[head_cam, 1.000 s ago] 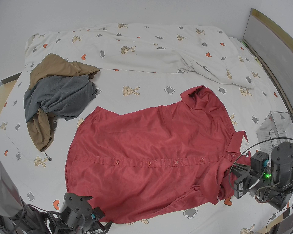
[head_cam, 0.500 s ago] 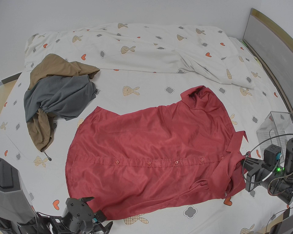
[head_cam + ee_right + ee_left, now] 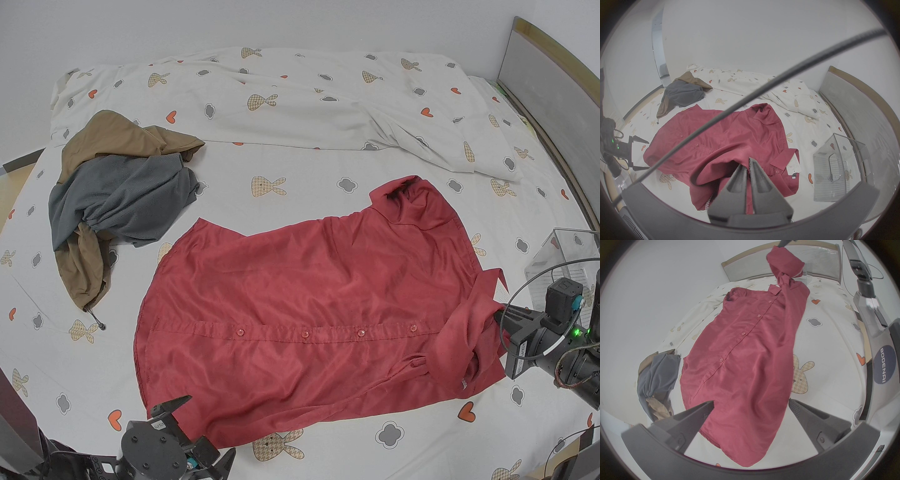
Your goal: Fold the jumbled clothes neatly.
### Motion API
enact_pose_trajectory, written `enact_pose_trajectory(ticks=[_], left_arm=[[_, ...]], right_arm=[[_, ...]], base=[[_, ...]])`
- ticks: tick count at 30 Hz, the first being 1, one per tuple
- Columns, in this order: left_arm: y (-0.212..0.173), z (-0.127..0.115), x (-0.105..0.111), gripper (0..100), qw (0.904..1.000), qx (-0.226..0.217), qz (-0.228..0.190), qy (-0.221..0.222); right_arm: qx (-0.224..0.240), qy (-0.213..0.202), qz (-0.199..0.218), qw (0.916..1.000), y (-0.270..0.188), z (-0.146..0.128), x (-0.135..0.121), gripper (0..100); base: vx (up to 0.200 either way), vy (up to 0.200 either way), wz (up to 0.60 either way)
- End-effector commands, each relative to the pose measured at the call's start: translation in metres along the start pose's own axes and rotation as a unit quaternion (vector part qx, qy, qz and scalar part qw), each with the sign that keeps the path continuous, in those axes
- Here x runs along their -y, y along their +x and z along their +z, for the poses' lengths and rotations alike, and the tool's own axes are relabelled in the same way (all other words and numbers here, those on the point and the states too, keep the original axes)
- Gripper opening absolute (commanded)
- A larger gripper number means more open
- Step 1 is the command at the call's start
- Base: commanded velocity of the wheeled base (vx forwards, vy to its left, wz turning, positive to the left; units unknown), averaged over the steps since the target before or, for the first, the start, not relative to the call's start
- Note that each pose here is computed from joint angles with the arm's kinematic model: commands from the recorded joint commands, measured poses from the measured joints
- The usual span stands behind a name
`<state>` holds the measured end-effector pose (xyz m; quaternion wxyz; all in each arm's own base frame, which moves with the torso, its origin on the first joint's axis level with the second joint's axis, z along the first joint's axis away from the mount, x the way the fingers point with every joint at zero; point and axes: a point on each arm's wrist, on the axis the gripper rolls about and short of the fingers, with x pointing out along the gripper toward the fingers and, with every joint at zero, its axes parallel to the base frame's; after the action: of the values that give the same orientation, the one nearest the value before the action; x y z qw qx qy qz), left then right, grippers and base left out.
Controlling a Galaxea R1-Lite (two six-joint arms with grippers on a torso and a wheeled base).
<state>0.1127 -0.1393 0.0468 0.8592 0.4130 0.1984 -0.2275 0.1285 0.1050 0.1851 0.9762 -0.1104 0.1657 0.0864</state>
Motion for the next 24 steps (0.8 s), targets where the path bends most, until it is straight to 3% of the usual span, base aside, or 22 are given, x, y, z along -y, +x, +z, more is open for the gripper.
enact_pose_trajectory(ticks=[1, 12, 17, 24], left_arm=[[-0.003, 0.003, 0.006, 100, 0.9999, 0.008, -0.003, 0.012], [0.001, 0.01, 0.013, 100, 0.9995, 0.012, -0.001, 0.028], [0.013, 0.001, 0.024, 100, 0.998, -0.03, -0.007, 0.056], [0.026, -0.007, 0.017, 100, 0.9961, -0.07, 0.015, 0.052]], right_arm=[[0.007, 0.003, 0.002, 1.0, 0.0, 0.005, -0.001, 0], [0.018, 0.01, 0.013, 0.9997, 0.009, 0.023, -0.008, 0], [0.029, 0.016, 0.019, 0.9993, 0.008, 0.031, -0.009, 0], [0.032, 0.02, 0.016, 0.9992, 0.007, 0.033, -0.007, 0]], base=[[0.0, 0.0, 0.0], [0.0, 0.0, 0.0], [0.0, 0.0, 0.0], [0.0, 0.0, 0.0]])
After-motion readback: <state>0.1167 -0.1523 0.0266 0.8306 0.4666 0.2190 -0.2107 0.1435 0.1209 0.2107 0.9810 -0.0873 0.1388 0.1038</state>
